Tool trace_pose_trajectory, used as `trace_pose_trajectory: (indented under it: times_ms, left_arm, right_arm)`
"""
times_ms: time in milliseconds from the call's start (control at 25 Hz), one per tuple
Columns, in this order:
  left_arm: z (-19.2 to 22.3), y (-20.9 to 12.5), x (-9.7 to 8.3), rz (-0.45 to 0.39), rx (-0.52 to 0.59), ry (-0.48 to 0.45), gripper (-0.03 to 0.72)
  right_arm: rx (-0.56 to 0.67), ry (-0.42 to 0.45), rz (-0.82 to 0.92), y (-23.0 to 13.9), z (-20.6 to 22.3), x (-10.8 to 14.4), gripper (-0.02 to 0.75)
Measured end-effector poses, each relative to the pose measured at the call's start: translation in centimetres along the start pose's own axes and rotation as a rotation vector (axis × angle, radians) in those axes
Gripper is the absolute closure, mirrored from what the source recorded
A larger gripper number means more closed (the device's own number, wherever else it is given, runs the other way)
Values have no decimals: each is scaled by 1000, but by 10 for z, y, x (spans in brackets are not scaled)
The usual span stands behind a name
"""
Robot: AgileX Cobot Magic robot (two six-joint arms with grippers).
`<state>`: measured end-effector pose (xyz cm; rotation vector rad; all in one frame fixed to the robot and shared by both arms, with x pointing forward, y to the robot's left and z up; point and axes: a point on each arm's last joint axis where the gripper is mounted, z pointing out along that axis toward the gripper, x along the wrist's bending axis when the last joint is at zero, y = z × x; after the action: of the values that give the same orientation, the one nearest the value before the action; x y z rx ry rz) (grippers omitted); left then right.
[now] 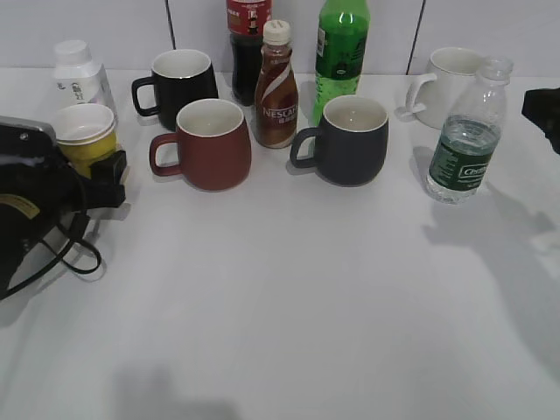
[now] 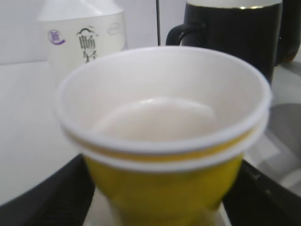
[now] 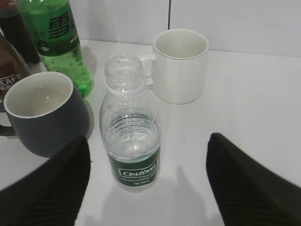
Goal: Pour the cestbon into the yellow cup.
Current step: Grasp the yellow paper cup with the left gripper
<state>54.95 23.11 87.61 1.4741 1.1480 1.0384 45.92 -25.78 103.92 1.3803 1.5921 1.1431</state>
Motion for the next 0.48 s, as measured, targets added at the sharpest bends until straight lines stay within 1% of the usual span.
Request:
trace_pose_trajectory:
  times_ms: [320, 480]
  left_arm:
    - [21, 0, -1, -2, -1, -1, 65]
    - [31, 5, -1, -5, 7, -2, 102]
  right_arm:
    - [0, 0, 1, 0, 0, 0, 161]
    - [0, 0, 2, 0, 0, 0, 161]
